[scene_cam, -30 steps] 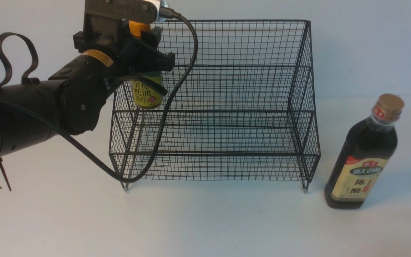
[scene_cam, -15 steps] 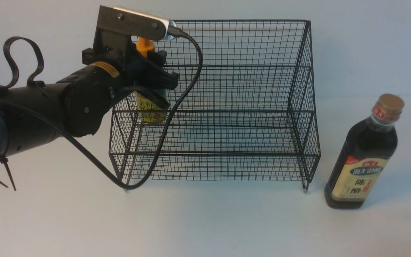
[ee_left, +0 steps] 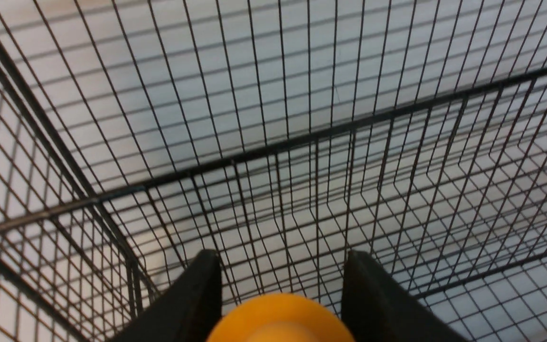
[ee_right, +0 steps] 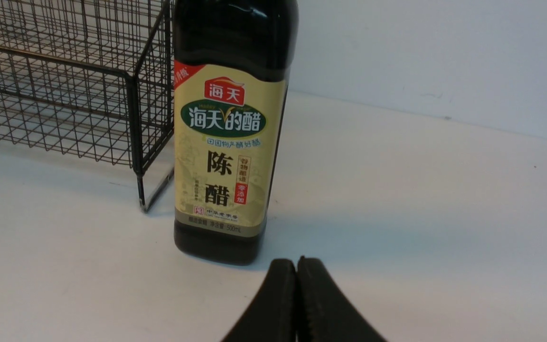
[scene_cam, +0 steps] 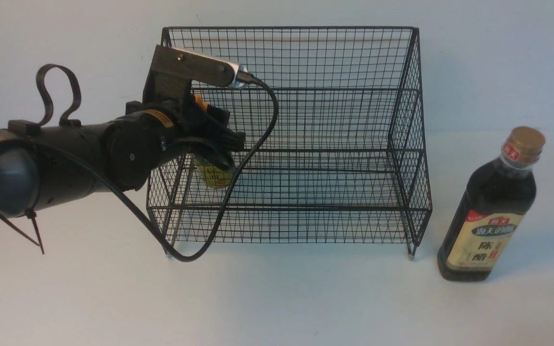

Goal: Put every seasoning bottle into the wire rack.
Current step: Use the left arm to put the condiment bottle back on the shelf, then use the right arm to grab the condiment bottle closest to it

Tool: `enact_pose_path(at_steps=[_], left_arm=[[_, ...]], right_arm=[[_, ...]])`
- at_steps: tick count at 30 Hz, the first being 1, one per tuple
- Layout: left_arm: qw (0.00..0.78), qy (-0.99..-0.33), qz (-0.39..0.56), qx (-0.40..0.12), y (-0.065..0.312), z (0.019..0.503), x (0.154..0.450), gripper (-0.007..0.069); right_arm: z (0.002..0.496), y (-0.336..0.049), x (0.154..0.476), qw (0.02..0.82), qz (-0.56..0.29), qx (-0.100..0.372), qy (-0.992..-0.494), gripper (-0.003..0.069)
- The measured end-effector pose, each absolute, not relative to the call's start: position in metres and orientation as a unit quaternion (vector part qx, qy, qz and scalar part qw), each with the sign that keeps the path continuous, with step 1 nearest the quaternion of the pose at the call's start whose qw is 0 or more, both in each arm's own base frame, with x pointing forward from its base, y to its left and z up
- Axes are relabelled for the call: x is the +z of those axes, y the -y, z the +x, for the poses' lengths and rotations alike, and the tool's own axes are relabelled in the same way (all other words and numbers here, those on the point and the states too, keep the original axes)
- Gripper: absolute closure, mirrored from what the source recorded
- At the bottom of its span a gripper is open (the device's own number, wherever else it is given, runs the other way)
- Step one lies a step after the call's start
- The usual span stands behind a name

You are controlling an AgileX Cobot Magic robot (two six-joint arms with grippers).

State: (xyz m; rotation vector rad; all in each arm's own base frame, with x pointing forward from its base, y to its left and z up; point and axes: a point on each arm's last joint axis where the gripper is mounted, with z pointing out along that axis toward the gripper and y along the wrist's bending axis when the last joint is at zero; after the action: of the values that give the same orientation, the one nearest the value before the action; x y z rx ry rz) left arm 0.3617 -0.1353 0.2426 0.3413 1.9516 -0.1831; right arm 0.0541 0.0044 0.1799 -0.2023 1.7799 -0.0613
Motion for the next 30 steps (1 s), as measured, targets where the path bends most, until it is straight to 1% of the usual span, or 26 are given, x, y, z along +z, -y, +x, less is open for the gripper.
enact_pose_path(at_steps=[12,14,18,22,27,29,30], left_arm=[[0.549,-0.820,0.141,-0.077,0.135,0.363,0.243,0.0323],[0.556,-0.816,0.139,-0.076,0.135,0.363,0.244,0.0300],[0.566,-0.809,0.143,-0.070,0.135,0.364,0.247,0.0230],[0.570,-0.806,0.145,-0.068,0.134,0.363,0.249,0.0204],[0.585,-0.794,0.147,-0.075,0.132,0.353,0.273,0.0203],[0.602,-0.781,0.151,-0.075,0.127,0.338,0.302,0.0245],[0.601,-0.780,0.155,-0.078,0.127,0.338,0.301,0.0251]], right_arm=[[0.054,-0.004,0.180,0.625,-0.088,-0.027,-0.776,0.0673],[0.054,-0.004,0.180,0.625,-0.088,-0.027,-0.776,0.0673],[0.054,-0.004,0.180,0.625,-0.088,-0.027,-0.776,0.0673],[0.054,-0.004,0.180,0.625,-0.088,-0.027,-0.776,0.0673],[0.054,-0.004,0.180,0.625,-0.088,-0.027,-0.776,0.0673],[0.054,-0.004,0.180,0.625,-0.088,-0.027,-0.776,0.0673],[0.054,-0.004,0.180,0.625,-0.088,-0.027,-0.776,0.0673]])
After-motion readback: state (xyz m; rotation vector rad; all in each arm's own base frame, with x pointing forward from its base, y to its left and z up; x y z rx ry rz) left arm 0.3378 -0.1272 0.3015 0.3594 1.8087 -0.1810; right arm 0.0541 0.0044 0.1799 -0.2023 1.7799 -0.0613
